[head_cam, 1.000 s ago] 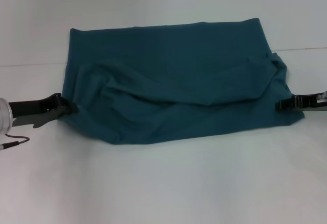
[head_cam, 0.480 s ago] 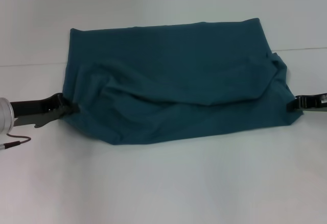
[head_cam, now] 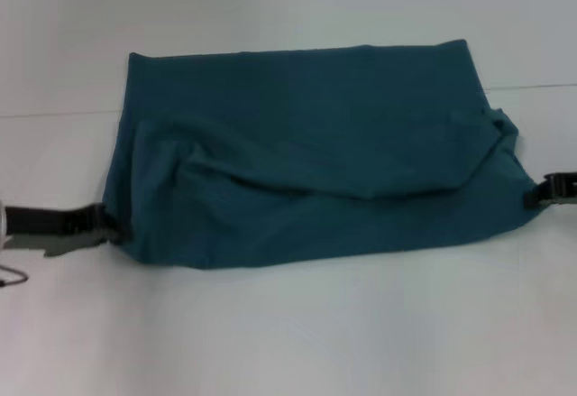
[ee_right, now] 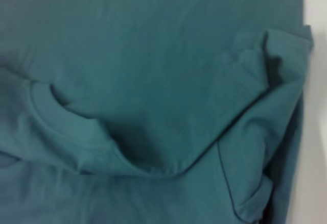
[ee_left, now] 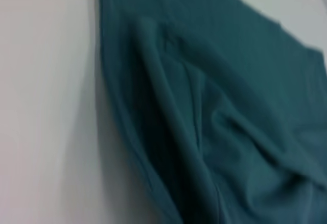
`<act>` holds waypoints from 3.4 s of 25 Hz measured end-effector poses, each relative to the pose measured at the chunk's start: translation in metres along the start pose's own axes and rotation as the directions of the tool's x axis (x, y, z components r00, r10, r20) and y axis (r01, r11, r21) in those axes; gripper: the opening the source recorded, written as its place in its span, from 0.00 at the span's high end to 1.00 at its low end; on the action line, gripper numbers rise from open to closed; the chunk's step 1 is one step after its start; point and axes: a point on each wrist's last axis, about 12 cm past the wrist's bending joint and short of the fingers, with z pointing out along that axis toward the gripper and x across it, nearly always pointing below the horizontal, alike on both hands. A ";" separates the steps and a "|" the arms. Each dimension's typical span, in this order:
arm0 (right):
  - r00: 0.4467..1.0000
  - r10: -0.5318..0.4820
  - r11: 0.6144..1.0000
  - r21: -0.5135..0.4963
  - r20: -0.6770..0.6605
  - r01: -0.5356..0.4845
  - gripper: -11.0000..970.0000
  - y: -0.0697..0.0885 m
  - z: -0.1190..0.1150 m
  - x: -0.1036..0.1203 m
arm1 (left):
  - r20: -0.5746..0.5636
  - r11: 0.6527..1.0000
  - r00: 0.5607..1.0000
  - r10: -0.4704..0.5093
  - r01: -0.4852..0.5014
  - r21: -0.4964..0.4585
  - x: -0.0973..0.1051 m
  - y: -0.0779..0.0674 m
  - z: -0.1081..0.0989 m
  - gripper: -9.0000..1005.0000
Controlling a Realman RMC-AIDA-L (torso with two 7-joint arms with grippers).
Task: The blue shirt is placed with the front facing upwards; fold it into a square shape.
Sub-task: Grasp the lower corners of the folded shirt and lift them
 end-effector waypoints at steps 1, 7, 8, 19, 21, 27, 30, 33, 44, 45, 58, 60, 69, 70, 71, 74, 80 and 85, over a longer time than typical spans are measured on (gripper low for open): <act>1.000 -0.001 1.000 -0.011 -0.015 0.001 0.97 0.001 -0.005 0.001 | -0.022 1.000 1.000 0.012 -0.012 -0.002 0.001 -0.001 -0.002 0.90; 0.994 -0.032 0.996 -0.084 -0.105 0.023 0.97 0.008 -0.026 0.009 | -0.115 0.998 0.992 0.058 -0.055 0.027 0.010 -0.005 -0.019 0.89; 0.991 -0.039 0.995 -0.093 -0.124 0.028 0.97 0.010 -0.029 0.011 | -0.132 0.998 0.989 0.062 -0.058 0.037 0.012 -0.005 -0.023 0.89; 0.983 -0.062 0.997 -0.050 -0.175 0.054 0.97 0.006 -0.031 0.017 | -0.092 0.994 0.993 0.080 -0.072 0.079 0.027 0.003 -0.045 0.88; 0.983 -0.067 0.997 -0.050 -0.172 0.060 0.97 0.007 -0.030 0.015 | -0.033 0.989 0.995 0.098 -0.093 0.112 0.024 0.002 -0.045 0.88; 0.984 -0.066 0.997 -0.058 -0.165 0.057 0.97 0.008 -0.030 0.014 | 0.100 0.993 0.991 0.087 -0.093 0.066 0.021 0.012 -0.033 0.85; 0.984 -0.065 0.997 -0.061 -0.163 0.056 0.97 0.009 -0.031 0.013 | 0.094 0.998 0.995 0.029 -0.034 0.055 0.023 0.019 -0.027 0.77; 0.985 -0.066 0.996 -0.063 -0.160 0.057 0.97 0.010 -0.031 0.012 | 0.104 0.998 0.994 -0.028 0.022 0.051 0.023 0.024 -0.027 0.70; 0.986 -0.063 0.997 -0.063 -0.157 0.054 0.97 0.010 -0.032 0.011 | 0.102 0.952 0.946 -0.307 0.303 0.049 0.034 0.040 -0.028 0.26; 0.986 -0.063 0.997 -0.063 -0.156 0.054 0.97 0.010 -0.032 0.011 | 0.101 0.944 0.939 -0.329 0.325 0.057 0.035 0.042 -0.030 0.22; 0.986 -0.063 0.997 -0.060 -0.153 0.054 0.97 0.008 -0.034 0.011 | 0.041 0.893 0.895 -0.445 0.440 0.100 0.053 0.052 -0.028 0.07; 0.986 -0.064 0.997 -0.061 -0.151 0.055 0.97 0.009 -0.034 0.010 | 0.046 0.891 0.893 -0.449 0.443 0.095 0.052 0.052 -0.027 0.07; 0.987 -0.063 0.997 -0.062 -0.150 0.054 0.97 0.009 -0.033 0.010 | 0.071 0.875 0.873 -0.482 0.477 0.076 0.051 0.056 -0.024 0.08; 0.987 -0.062 0.997 -0.062 -0.149 0.054 0.97 0.009 -0.033 0.009 | 0.074 0.872 0.870 -0.488 0.483 0.075 0.051 0.056 -0.024 0.08; 0.987 -0.063 0.997 -0.063 -0.149 0.054 0.97 0.010 -0.033 0.009 | 0.075 0.868 0.865 -0.496 0.491 0.077 0.052 0.057 -0.023 0.08; 0.987 -0.062 0.997 -0.064 -0.150 0.053 0.97 0.010 -0.033 0.009 | 0.077 0.857 0.854 -0.515 0.509 0.084 0.053 0.057 -0.021 0.08; 0.988 -0.061 0.996 -0.071 -0.143 0.052 0.97 0.010 -0.034 0.008 | 0.077 0.839 0.836 -0.543 0.536 0.091 0.052 0.056 -0.020 0.08; 0.989 -0.062 0.995 -0.082 -0.136 0.051 0.97 0.012 -0.035 0.007 | 0.077 0.830 0.827 -0.556 0.550 0.088 0.052 0.057 -0.020 0.09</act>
